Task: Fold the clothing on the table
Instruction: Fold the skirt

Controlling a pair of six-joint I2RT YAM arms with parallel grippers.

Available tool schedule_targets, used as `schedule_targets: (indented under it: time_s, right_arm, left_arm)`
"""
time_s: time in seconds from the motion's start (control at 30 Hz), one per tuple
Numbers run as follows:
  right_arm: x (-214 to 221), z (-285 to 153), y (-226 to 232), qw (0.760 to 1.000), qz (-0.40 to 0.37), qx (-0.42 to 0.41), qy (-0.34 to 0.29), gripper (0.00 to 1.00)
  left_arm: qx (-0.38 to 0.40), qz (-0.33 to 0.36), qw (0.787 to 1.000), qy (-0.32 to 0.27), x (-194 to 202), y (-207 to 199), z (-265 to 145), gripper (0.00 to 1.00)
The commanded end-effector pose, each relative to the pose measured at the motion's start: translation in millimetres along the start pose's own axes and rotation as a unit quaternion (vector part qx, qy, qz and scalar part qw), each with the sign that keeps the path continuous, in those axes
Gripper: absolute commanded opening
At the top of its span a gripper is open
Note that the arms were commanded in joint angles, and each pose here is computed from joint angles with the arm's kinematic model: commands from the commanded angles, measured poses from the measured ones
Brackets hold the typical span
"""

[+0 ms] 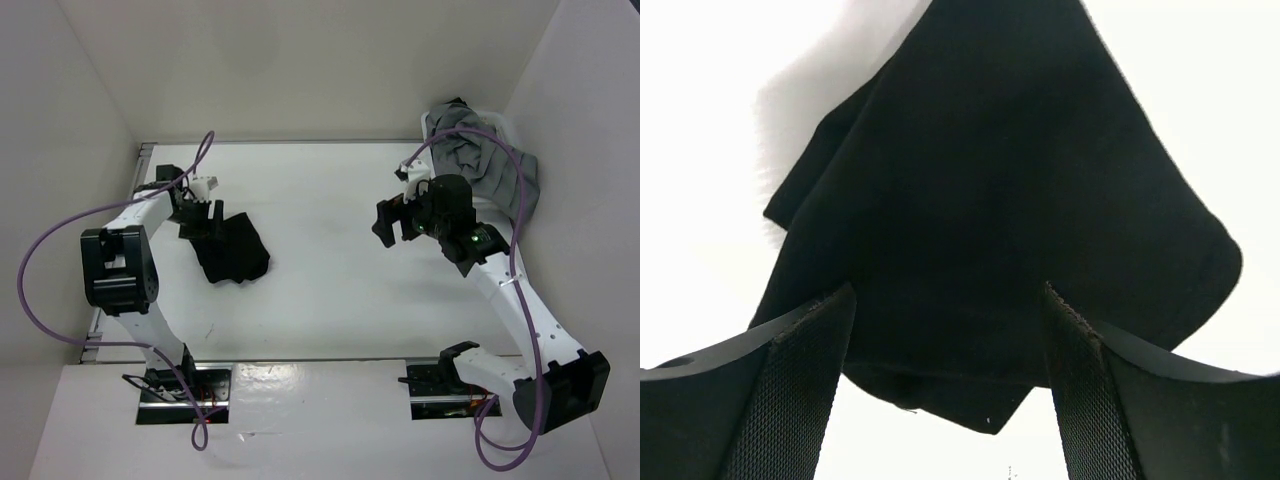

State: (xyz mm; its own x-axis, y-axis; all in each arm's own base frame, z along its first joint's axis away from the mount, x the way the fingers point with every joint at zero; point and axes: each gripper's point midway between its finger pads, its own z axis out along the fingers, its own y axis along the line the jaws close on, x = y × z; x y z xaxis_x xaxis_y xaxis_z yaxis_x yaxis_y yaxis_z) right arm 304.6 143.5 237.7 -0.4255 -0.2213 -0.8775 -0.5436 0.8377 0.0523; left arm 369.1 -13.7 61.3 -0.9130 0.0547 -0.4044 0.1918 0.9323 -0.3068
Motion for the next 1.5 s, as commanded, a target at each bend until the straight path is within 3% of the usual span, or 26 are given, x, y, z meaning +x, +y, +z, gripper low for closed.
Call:
schedule_targets:
  time_s: [0.0,0.23,0.4,0.73,1.07,1.47]
  right_arm:
    - [-14.5,-4.6,-0.6,0.999,-0.012,0.001,-0.032,0.98]
    - [-14.5,-5.1,-4.0,0.999,-0.015,0.005,-0.032,0.98]
    - [-16.4,-7.6,-3.6,0.999,-0.016,0.006,-0.036,0.98]
    - [-18.7,-7.4,-3.8,0.999,-0.017,0.006,-0.041,0.98]
    - [-18.7,-7.4,-3.8,0.999,-0.017,0.006,-0.041,0.98]
    - [-12.5,-0.1,-9.2,0.999,-0.018,0.015,-0.026,0.98]
  left_arm:
    - [-0.016,-0.025,0.999,0.029,17.9,10.2,8.3,0.80]
    - [-0.013,-0.074,0.993,0.091,49.9,27.3,35.8,0.80]
    - [0.001,-0.071,0.993,0.092,50.8,24.0,38.4,0.80]
    - [-0.014,0.066,0.994,0.083,36.0,-42.3,44.1,0.80]
    - [-0.012,0.193,0.974,0.121,54.0,-109.3,71.6,0.80]
    - [0.035,0.279,0.953,0.114,52.3,-169.3,77.1,0.82]
